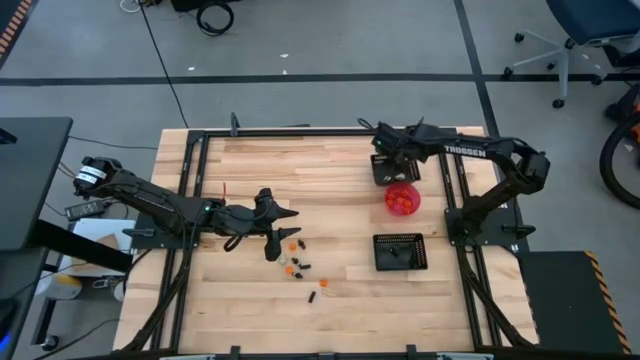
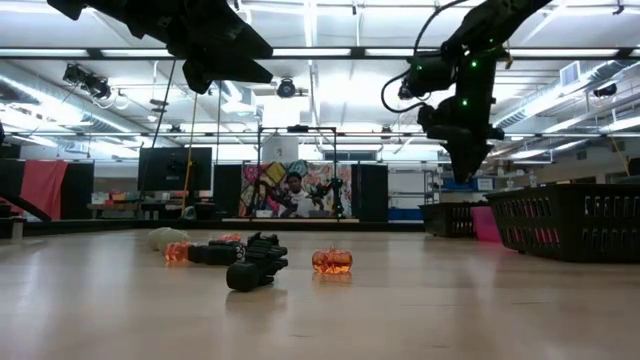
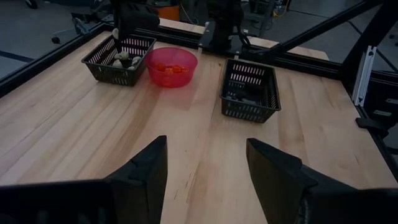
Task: Sort Halloween decoration
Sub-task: Put the white skull toy into the top black bin
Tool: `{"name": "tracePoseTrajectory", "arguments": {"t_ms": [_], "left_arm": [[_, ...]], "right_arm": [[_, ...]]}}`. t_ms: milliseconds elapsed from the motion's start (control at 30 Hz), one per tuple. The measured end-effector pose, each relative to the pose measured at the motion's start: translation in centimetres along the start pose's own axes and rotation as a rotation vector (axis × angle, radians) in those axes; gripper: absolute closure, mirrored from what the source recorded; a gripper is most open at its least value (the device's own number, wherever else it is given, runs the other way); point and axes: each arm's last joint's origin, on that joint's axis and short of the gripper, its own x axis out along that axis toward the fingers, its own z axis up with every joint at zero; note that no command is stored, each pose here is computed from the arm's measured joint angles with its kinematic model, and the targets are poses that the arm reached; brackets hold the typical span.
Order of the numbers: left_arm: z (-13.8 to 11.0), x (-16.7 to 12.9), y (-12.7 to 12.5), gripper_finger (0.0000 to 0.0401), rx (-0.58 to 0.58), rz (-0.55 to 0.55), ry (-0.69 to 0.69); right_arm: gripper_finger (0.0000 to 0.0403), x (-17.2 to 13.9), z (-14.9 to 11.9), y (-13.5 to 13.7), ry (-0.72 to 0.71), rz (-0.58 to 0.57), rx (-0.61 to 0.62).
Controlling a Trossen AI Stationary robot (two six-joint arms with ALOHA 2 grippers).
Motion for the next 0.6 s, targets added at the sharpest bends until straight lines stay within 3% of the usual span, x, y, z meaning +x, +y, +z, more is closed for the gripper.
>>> {"name": "tracePoseTrajectory", "arguments": {"t_ms": [600], "left_arm": [[0.00,0.00,-0.01,0.0209,0.000,0.000,0.000]], "right_arm": [[0.0288,0.25,0.74,-0.90,-0.036,0.043,0.018]]}}
